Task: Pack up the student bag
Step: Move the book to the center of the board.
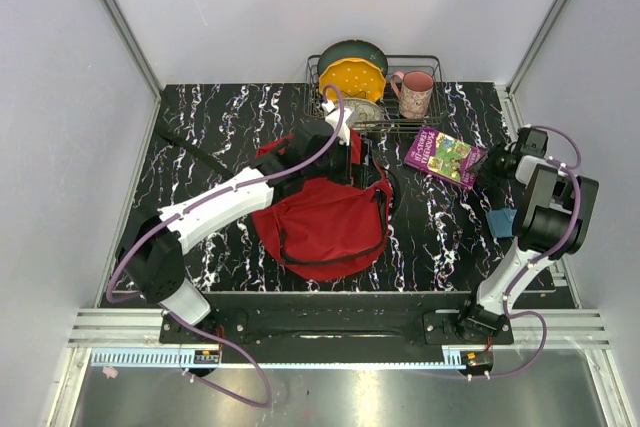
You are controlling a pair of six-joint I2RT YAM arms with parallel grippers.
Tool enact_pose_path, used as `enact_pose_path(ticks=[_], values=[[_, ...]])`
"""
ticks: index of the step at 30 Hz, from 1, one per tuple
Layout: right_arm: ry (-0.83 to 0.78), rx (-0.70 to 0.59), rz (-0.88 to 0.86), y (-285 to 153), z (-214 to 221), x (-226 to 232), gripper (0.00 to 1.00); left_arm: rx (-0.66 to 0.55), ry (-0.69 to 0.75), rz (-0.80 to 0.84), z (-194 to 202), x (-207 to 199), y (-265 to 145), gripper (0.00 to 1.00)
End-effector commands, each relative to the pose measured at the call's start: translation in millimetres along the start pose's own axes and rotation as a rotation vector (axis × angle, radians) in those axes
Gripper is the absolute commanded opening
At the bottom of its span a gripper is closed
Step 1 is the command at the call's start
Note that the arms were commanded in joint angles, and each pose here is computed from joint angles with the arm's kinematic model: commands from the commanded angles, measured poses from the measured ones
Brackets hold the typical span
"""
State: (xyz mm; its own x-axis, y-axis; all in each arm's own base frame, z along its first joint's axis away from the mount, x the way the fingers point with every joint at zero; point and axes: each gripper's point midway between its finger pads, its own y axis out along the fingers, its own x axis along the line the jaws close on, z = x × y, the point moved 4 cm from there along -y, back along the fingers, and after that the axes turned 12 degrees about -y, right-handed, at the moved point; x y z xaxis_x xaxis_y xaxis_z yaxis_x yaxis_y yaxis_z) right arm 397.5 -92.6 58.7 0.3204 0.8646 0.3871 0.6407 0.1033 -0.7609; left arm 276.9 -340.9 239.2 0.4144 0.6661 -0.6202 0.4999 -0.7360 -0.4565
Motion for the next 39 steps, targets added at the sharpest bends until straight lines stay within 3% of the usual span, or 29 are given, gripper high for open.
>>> enact_pose_path(ticks=[1, 2, 4, 5, 6, 14, 26, 32, 34, 35, 36, 39], values=[[-0.001, -0.030, -0.081, -14, 0, 18, 0.40, -0.009, -0.015, 0.109, -5, -23, 2, 0.99], [-0.003, -0.034, -0.085, -16, 0, 19, 0.27, -0.007, -0.024, 0.109, -3, -23, 1, 0.99], [0.003, -0.031, -0.097, -16, 4, 20, 0.17, 0.001, -0.034, 0.105, 5, -18, 0, 0.99], [0.001, -0.040, -0.101, -18, 3, 21, 0.03, 0.002, -0.039, 0.106, 7, -18, 0, 0.99], [0.002, -0.037, -0.108, -19, 4, 22, 0.00, 0.007, -0.045, 0.100, 10, -15, -2, 0.99], [0.026, -0.044, -0.155, -42, 23, 33, 0.00, 0.009, -0.056, 0.092, 15, -11, -4, 0.99], [0.136, -0.009, -0.192, -109, 113, 45, 0.00, -0.006, -0.042, 0.134, 5, -23, 0, 0.99], [0.153, -0.021, -0.223, -139, 136, 54, 0.00, 0.002, 0.068, 0.203, -15, -42, 27, 0.99], [0.173, -0.010, -0.212, -143, 139, 55, 0.00, 0.057, 0.107, 0.225, -8, -40, 47, 0.99], [0.180, -0.005, -0.180, -143, 141, 51, 0.02, 0.071, 0.116, 0.238, -10, -41, 61, 0.99], [0.189, -0.001, -0.172, -143, 140, 50, 0.24, 0.092, 0.124, 0.257, -9, -43, 67, 0.99], [0.242, 0.029, -0.168, -140, 143, 51, 0.54, 0.135, 0.146, 0.291, -10, -46, 92, 0.99]])
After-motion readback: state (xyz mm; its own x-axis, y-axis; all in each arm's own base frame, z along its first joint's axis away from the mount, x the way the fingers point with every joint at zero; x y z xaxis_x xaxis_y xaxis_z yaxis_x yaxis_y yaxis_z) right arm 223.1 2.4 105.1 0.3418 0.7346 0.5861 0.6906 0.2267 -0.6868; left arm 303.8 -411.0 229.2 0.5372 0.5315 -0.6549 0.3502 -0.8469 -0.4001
